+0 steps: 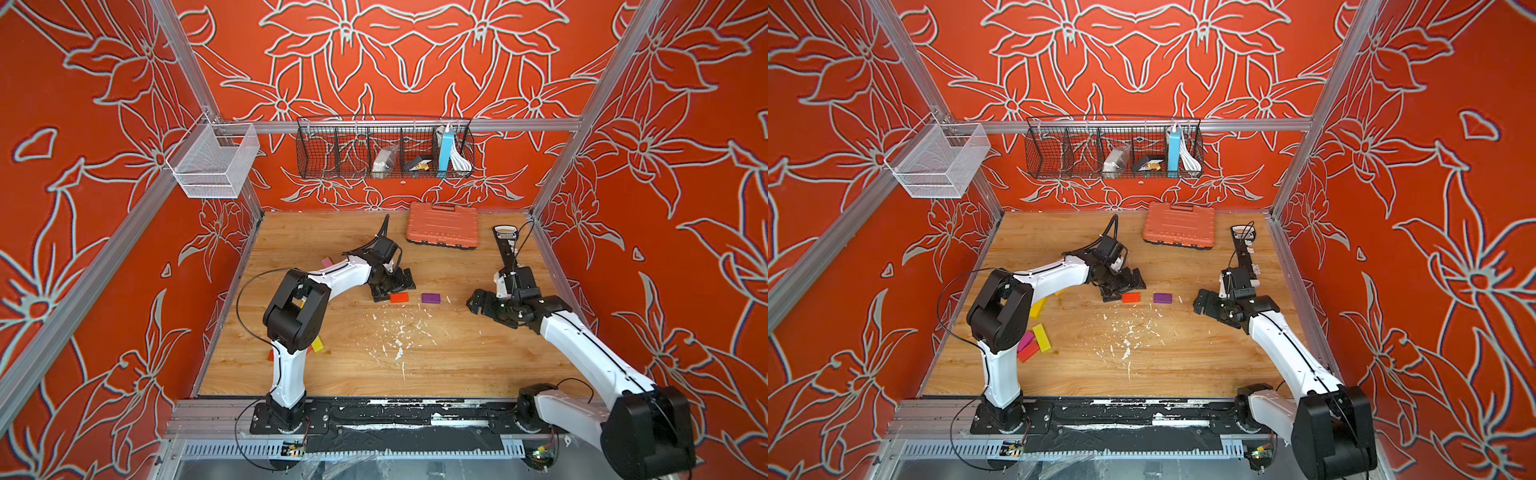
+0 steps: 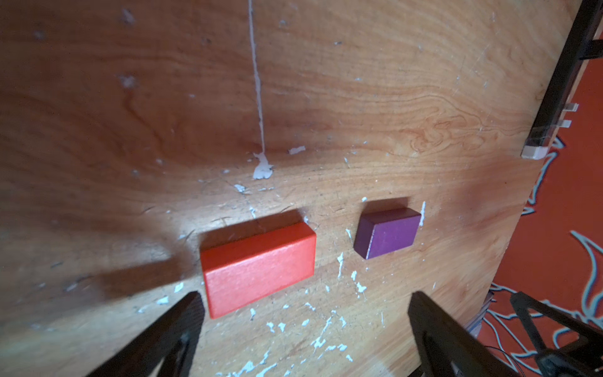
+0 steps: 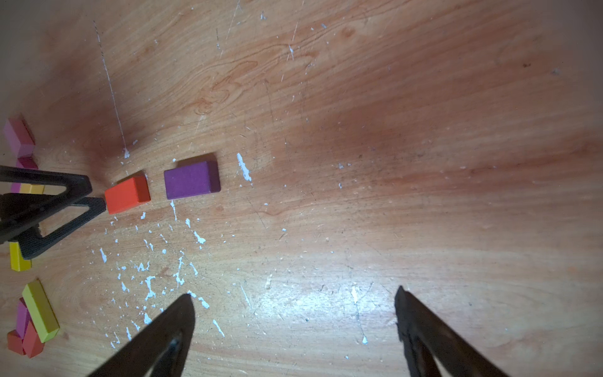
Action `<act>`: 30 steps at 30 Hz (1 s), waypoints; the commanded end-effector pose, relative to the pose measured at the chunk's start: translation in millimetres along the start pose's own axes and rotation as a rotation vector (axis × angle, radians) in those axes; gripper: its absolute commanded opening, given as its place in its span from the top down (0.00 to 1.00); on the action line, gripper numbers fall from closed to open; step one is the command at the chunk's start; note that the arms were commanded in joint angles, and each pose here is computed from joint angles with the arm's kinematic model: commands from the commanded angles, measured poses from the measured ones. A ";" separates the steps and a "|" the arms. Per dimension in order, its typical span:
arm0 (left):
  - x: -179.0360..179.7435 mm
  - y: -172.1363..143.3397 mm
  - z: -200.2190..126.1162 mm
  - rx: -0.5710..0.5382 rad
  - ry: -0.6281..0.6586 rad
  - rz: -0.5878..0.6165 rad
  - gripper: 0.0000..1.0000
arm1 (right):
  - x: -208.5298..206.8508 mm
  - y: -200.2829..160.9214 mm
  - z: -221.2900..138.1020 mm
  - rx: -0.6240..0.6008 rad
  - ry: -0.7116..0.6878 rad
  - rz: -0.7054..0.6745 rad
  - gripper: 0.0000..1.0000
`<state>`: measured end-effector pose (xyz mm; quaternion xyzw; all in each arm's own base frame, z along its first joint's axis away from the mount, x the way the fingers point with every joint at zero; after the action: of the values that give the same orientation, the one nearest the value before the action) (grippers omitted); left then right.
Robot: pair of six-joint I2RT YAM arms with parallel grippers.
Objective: Assemble the letter c with building blocks
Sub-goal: Assemble the building block at the center of the board.
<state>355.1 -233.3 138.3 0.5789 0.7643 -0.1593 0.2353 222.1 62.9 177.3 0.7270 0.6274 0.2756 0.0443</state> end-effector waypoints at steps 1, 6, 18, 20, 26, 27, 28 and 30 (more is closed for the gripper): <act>-6.8 -0.5 5.5 0.020 -0.007 0.002 0.02 | 2.4 3.6 -3.8 -0.016 0.010 0.003 0.02; -12.2 -0.8 9.7 0.025 -0.008 0.005 0.02 | 2.1 3.6 -4.4 -0.018 0.008 0.002 0.02; -23.0 -3.0 15.8 0.036 -0.014 0.017 0.02 | 1.5 3.3 -3.9 -0.017 0.006 0.002 0.02; -24.9 -3.0 17.2 0.039 -0.015 0.020 0.02 | 1.5 3.4 -4.0 -0.017 0.006 0.002 0.02; -29.6 -2.1 19.7 0.045 -0.017 0.024 0.02 | 1.4 3.7 -4.5 -0.019 0.005 -0.001 0.02; -29.4 -1.9 19.1 0.043 -0.012 0.023 0.02 | 1.6 3.5 -4.2 -0.017 0.005 -0.002 0.02; -29.6 -2.0 17.5 0.034 -0.009 0.027 0.02 | 1.4 3.5 -3.8 -0.016 0.003 -0.002 0.02; -28.6 -2.3 12.9 0.018 -0.005 0.032 0.02 | 1.3 3.7 -3.5 -0.015 0.004 -0.001 0.02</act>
<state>364.2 -264.3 142.3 0.5917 0.7494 -0.1709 0.2431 222.0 62.7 177.4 0.7269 0.6274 0.2757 0.0445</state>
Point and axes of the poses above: each gripper's point midway between its finger pads, its own z axis out along the fingers, its own x axis along the line the jaws close on, y = z × x, the point moved 9 cm from there along -z, back along the fingers, and after that the axes turned 5 degrees about -z, right-handed, at the moved point
